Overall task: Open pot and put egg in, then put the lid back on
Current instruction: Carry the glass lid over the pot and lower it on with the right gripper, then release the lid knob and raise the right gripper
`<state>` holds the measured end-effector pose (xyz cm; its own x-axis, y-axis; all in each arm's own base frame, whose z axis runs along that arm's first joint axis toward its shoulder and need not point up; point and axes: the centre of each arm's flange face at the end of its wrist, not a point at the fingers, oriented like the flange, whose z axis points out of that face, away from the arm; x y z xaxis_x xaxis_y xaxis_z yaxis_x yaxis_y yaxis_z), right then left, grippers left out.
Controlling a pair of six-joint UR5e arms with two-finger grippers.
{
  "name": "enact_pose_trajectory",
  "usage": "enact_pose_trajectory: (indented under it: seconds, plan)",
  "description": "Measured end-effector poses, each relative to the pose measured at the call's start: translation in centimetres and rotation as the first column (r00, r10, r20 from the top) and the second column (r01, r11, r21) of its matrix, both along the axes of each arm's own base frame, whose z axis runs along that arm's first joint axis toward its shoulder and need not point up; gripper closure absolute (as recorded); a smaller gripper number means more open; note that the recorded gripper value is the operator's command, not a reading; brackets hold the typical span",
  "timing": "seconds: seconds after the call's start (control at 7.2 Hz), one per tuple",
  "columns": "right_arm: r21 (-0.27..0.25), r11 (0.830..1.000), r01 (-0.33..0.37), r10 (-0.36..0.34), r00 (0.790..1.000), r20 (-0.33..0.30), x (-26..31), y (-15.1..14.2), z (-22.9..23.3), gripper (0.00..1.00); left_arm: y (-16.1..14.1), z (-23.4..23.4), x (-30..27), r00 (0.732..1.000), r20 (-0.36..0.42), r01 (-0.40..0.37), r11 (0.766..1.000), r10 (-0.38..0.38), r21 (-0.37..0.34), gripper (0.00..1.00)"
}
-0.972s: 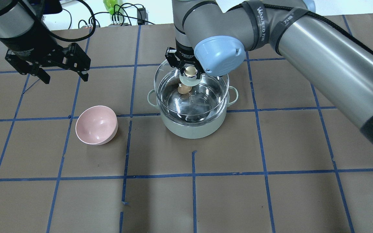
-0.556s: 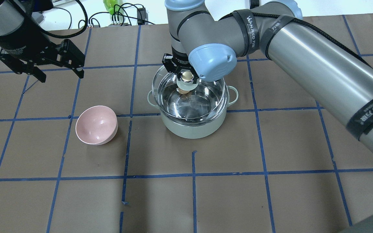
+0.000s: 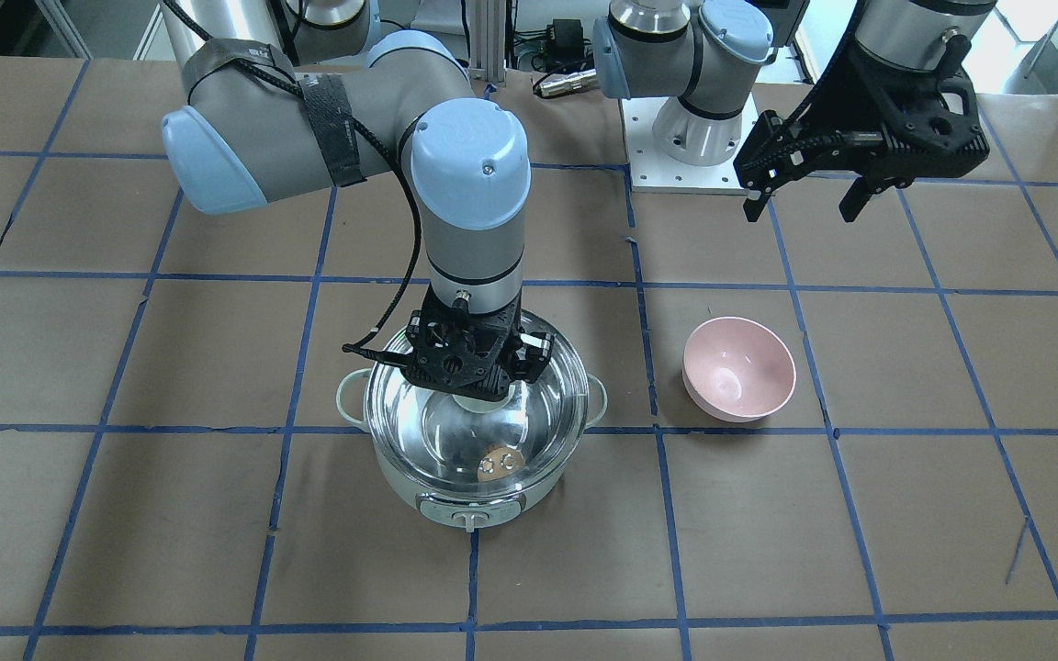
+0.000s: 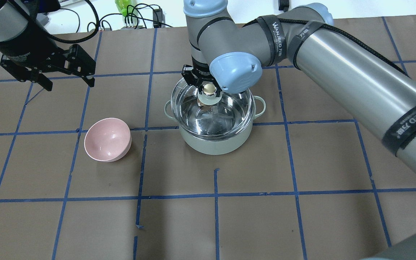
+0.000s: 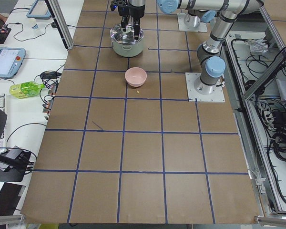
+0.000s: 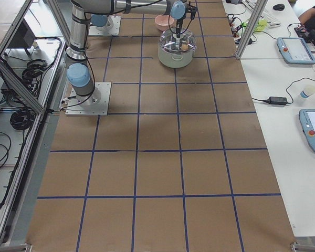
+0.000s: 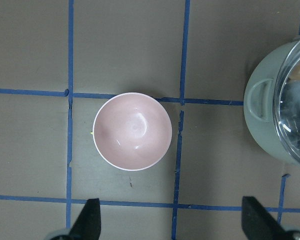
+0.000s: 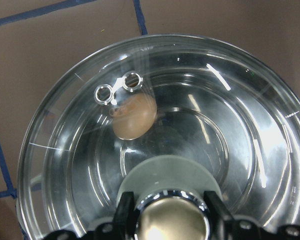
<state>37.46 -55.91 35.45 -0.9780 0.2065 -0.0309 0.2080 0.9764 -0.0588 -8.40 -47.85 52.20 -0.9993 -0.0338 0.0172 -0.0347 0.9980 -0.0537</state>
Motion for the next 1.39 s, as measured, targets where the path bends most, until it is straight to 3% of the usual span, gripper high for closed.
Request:
enact_pose_trajectory:
  seconds: [1.39]
  plan:
    - [0.015, 0.999, -0.046, 0.046, 0.999, -0.010, -0.3, 0.7, -0.9, 0.84, -0.3, -0.5, -1.7, 1.000, 0.001, 0.019, 1.000, -0.019, -0.001, 0.00]
